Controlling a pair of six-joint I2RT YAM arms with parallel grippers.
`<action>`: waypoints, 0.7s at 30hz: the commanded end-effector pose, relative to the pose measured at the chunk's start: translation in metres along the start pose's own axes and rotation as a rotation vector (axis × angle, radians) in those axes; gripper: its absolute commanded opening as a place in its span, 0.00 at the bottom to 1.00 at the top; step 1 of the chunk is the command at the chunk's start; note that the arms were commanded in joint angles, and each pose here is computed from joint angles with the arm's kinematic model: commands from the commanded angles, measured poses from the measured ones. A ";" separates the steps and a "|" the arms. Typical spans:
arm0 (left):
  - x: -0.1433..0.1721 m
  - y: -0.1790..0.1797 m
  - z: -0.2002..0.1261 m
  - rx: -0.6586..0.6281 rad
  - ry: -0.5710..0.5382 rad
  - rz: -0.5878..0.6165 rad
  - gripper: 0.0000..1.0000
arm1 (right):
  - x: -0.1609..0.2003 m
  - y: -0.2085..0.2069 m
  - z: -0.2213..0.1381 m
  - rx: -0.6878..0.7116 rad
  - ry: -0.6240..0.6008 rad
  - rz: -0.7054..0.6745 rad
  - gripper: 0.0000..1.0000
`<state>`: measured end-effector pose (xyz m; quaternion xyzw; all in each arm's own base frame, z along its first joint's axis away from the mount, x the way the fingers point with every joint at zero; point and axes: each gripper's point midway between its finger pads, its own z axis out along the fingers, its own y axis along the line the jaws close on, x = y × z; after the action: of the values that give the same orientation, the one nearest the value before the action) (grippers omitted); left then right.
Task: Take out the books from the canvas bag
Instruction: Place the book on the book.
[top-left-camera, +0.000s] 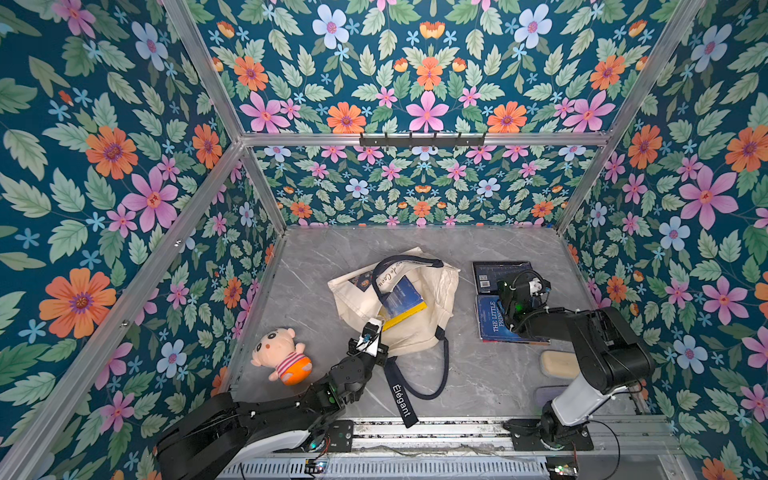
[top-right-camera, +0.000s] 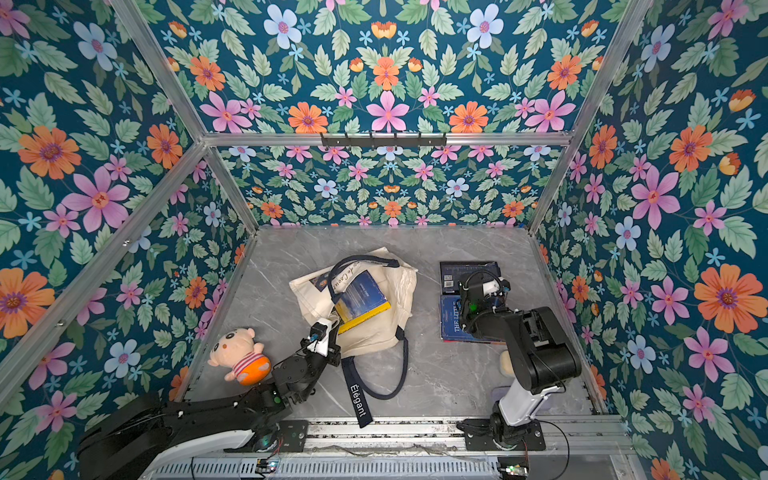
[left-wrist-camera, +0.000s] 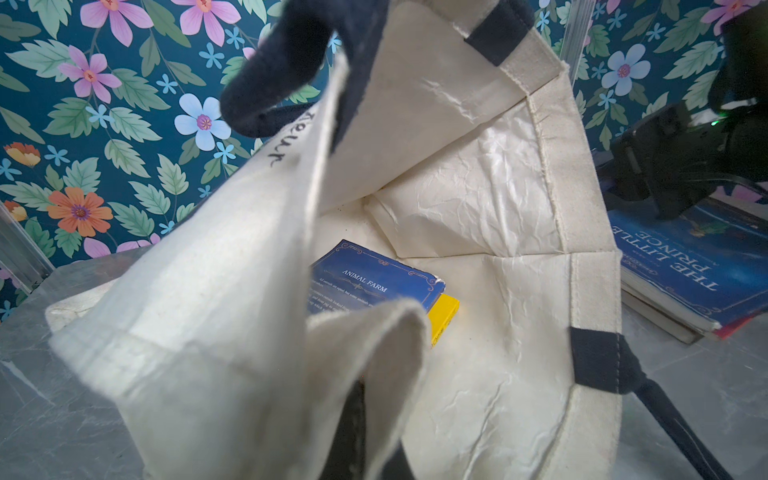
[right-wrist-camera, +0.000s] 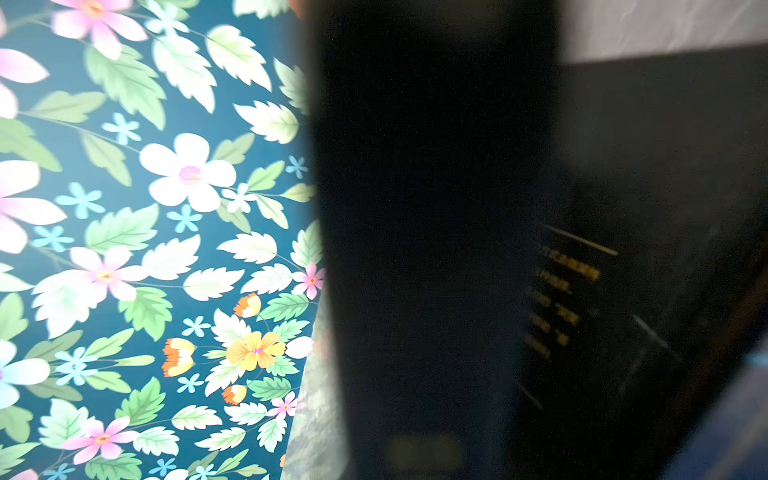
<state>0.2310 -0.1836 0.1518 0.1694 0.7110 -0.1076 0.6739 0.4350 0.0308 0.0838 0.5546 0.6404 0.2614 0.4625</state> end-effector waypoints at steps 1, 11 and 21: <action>-0.012 -0.002 0.001 0.009 -0.037 -0.031 0.00 | 0.006 -0.006 0.001 0.020 0.045 0.051 0.07; -0.012 -0.003 0.001 0.016 -0.038 -0.031 0.00 | 0.002 0.008 -0.016 0.000 0.092 0.033 0.42; -0.012 -0.003 0.001 0.017 -0.036 -0.032 0.00 | 0.014 0.000 -0.015 0.047 0.217 0.071 0.51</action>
<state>0.2303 -0.1850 0.1523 0.1721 0.7100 -0.1115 0.6737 0.4237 0.0405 0.0887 0.5524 0.6708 0.3046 0.3900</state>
